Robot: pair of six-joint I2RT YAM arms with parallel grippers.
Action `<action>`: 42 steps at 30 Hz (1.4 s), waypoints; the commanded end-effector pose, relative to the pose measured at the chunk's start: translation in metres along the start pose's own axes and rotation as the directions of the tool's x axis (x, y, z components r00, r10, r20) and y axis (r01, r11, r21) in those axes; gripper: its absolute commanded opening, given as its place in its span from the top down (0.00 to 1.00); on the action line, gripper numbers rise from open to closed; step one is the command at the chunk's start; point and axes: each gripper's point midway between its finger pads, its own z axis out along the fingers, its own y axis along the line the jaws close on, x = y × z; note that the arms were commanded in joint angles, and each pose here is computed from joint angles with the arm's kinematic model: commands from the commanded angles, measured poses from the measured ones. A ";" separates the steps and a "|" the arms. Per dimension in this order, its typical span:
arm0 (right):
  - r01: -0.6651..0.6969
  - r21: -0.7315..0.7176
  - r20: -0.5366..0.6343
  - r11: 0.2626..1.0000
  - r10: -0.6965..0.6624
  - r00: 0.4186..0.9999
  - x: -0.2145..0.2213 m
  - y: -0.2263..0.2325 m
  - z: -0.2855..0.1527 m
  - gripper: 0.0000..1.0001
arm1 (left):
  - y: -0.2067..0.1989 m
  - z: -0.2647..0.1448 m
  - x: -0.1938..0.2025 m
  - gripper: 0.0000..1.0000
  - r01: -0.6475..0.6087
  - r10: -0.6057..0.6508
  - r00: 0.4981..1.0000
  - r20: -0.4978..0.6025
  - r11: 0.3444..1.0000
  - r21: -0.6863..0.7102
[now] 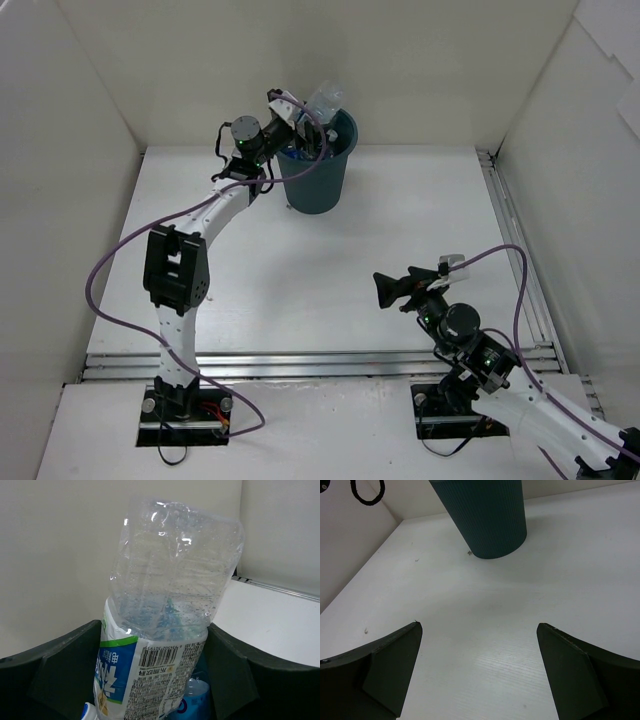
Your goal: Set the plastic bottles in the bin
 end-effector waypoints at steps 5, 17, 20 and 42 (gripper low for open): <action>-0.054 -0.036 0.110 0.998 0.057 0.992 -0.035 0.013 0.001 0.03 | 0.004 -0.007 -0.074 0.20 -0.125 0.127 0.982 0.138 0.992 -0.021; -0.060 -0.042 0.108 0.997 0.065 0.992 -0.035 0.014 0.000 0.03 | 0.019 -0.017 -0.088 0.00 -0.139 0.149 0.985 0.082 0.984 -0.115; -0.061 -0.043 0.106 0.997 0.066 0.992 -0.035 0.014 0.001 0.03 | 0.025 -0.024 -0.100 0.00 -0.137 0.149 0.986 0.069 0.978 -0.160; -0.110 0.319 0.028 0.941 0.107 0.994 -0.064 -0.019 0.008 0.02 | -0.073 -0.186 -0.072 0.00 0.052 -0.292 0.903 -0.314 0.803 -0.594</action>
